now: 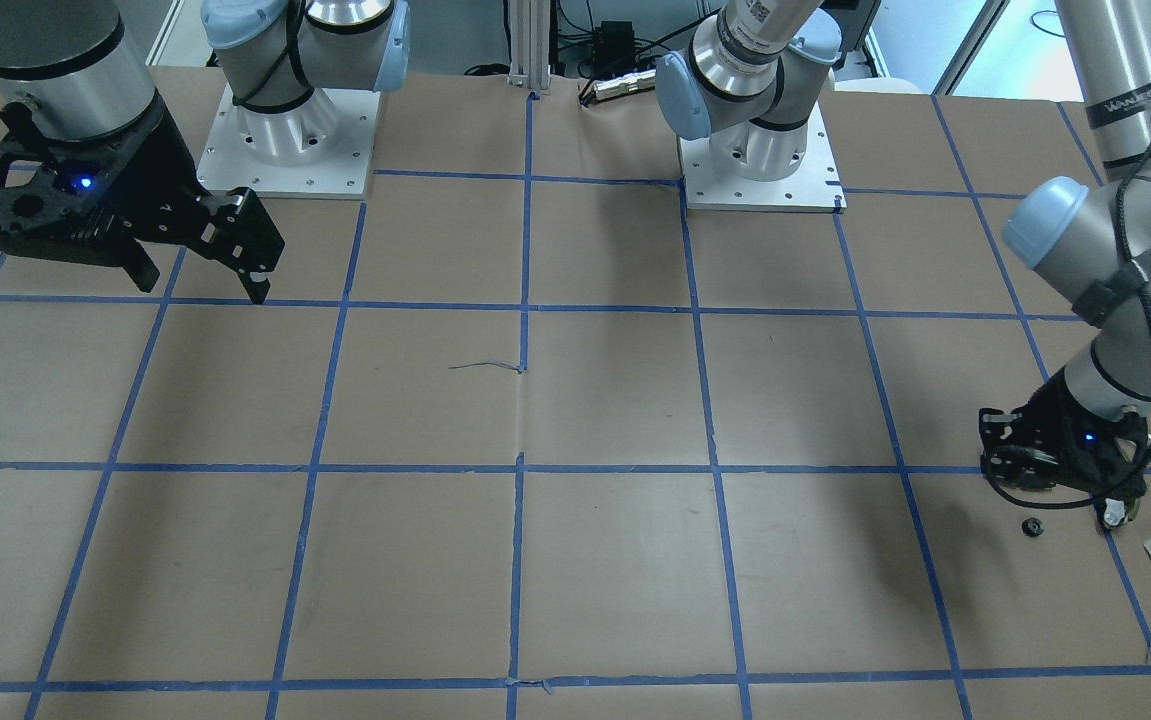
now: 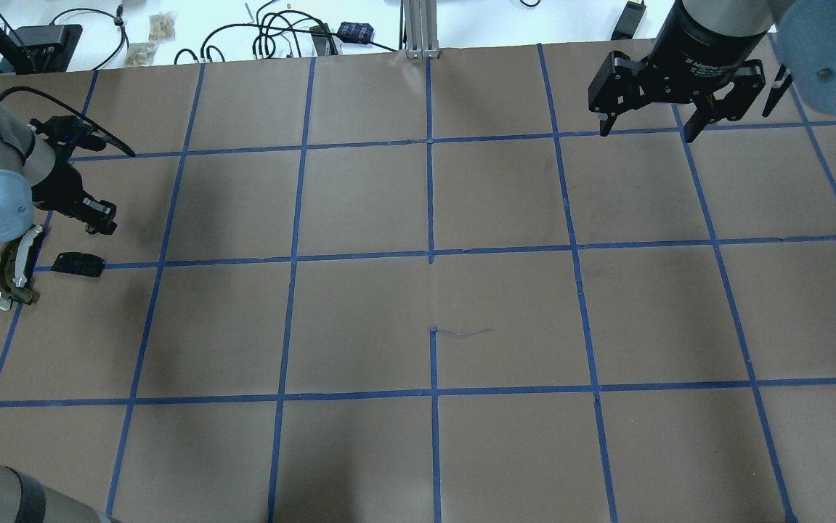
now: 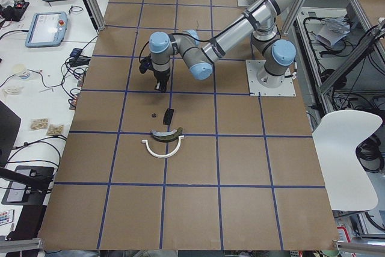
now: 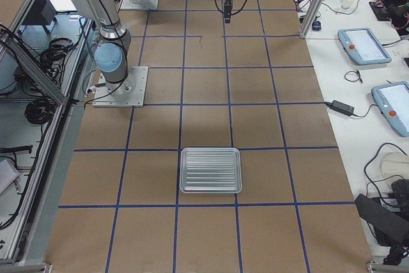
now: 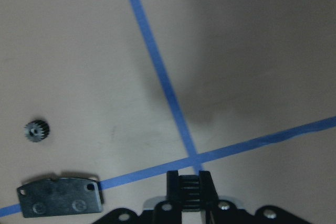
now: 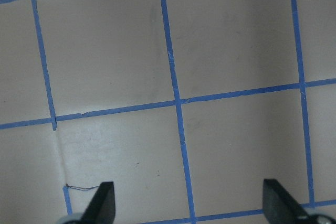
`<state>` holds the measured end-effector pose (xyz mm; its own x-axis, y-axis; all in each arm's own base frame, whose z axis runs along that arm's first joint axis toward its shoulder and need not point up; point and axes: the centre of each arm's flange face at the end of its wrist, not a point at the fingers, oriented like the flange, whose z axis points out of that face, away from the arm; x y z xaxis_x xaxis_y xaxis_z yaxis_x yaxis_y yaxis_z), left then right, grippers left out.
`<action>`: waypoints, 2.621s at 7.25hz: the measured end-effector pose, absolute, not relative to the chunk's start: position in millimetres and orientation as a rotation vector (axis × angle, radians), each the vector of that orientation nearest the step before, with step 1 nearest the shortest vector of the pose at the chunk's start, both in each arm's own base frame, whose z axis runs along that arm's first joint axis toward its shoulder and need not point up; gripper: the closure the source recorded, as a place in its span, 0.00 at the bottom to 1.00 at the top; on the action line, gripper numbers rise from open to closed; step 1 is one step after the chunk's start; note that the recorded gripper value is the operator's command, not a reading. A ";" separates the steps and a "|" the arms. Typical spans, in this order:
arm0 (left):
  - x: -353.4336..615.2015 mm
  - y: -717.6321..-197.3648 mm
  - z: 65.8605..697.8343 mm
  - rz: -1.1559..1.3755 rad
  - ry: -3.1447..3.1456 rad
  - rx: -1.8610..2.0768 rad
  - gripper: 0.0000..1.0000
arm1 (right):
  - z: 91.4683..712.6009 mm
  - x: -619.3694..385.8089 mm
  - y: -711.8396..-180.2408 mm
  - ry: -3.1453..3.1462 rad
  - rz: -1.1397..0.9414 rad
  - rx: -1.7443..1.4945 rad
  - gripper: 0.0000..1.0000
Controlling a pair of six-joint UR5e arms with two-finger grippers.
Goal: Place bearing gear from tray to pile
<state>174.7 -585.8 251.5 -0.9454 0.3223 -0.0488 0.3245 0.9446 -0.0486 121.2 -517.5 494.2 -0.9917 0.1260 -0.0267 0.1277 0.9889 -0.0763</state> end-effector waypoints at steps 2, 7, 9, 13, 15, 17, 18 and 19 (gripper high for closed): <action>207.2 -613.2 232.0 -0.106 3.065 0.520 1.00 | 494.4 121.2 -517.3 3.111 -0.122 0.200 0.00; 220.1 -629.3 197.1 -0.126 3.093 0.523 1.00 | 493.1 121.7 -517.2 3.106 -0.117 0.202 0.00; 222.4 -631.4 191.4 -0.138 3.083 0.519 0.74 | 493.4 121.7 -517.3 3.106 -0.118 0.201 0.00; 224.8 -628.0 187.0 -0.124 3.098 0.458 0.19 | 494.1 121.4 -517.1 3.109 -0.120 0.201 0.00; 205.3 -632.8 202.7 -0.132 3.108 0.375 0.18 | 494.3 121.2 -517.0 3.111 -0.121 0.202 0.00; 156.1 -643.6 241.0 -0.132 3.114 0.367 0.16 | 495.1 121.3 -517.0 3.111 -0.124 0.199 0.00; 129.7 -649.1 279.8 -0.108 3.136 0.319 0.08 | 495.6 121.2 -517.0 3.111 -0.125 0.197 0.00; 94.0 -654.8 330.9 -0.077 3.161 0.211 0.08 | 495.8 121.2 -517.1 3.111 -0.126 0.196 0.00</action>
<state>94.0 -654.8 330.9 -0.9907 0.1335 0.0243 0.1322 0.9899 -0.0504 121.2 -517.1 495.8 -0.9919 0.1243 -0.0265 0.1260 0.9889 -0.0792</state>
